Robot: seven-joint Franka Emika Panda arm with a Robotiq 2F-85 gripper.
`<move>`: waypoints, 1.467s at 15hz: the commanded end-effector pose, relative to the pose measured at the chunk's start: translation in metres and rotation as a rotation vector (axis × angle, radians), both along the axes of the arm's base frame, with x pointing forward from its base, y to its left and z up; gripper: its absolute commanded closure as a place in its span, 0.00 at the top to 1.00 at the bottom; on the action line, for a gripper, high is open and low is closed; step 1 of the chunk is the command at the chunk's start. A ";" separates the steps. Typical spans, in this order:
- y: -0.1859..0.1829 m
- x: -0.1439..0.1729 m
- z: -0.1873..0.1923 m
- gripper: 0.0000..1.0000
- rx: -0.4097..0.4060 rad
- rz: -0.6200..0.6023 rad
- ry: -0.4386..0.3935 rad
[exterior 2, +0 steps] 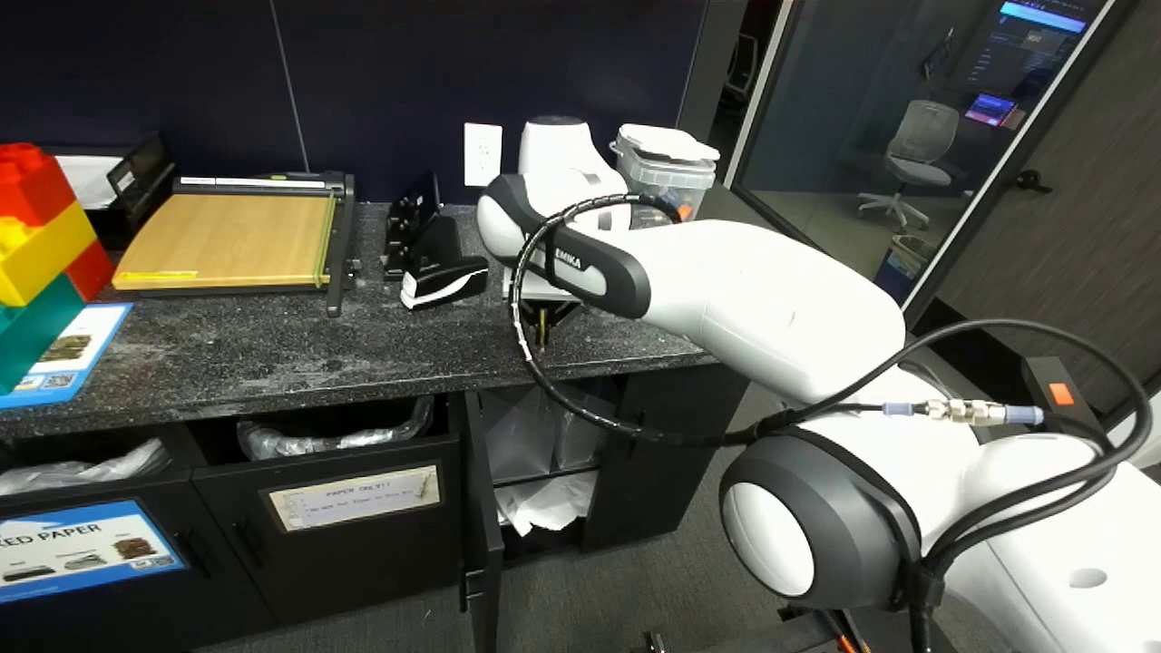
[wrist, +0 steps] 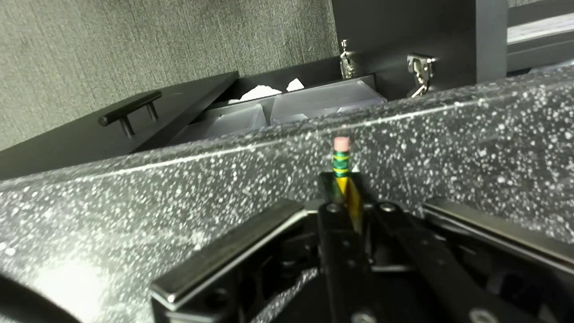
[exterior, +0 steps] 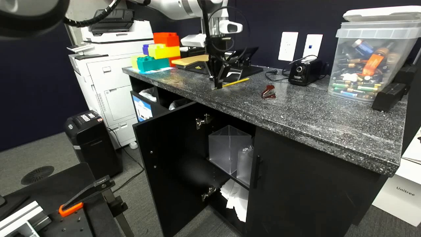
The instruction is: Move the pencil to the right
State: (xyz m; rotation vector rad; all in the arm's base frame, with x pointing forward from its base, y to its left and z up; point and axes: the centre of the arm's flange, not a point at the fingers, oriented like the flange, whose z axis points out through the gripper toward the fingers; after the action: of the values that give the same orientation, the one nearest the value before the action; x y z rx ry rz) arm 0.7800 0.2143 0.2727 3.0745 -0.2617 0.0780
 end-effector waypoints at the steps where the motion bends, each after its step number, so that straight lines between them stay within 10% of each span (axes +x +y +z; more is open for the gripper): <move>1: -0.037 0.057 0.058 0.02 -0.038 0.012 0.020; 11: -0.258 0.086 0.031 0.02 -0.157 -0.078 0.125; 22: -0.288 0.082 -0.046 0.02 -0.247 -0.066 0.215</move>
State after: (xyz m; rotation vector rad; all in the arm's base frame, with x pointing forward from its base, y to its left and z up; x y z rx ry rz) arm 0.7876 -0.0709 0.2321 2.8321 -0.3536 -0.1898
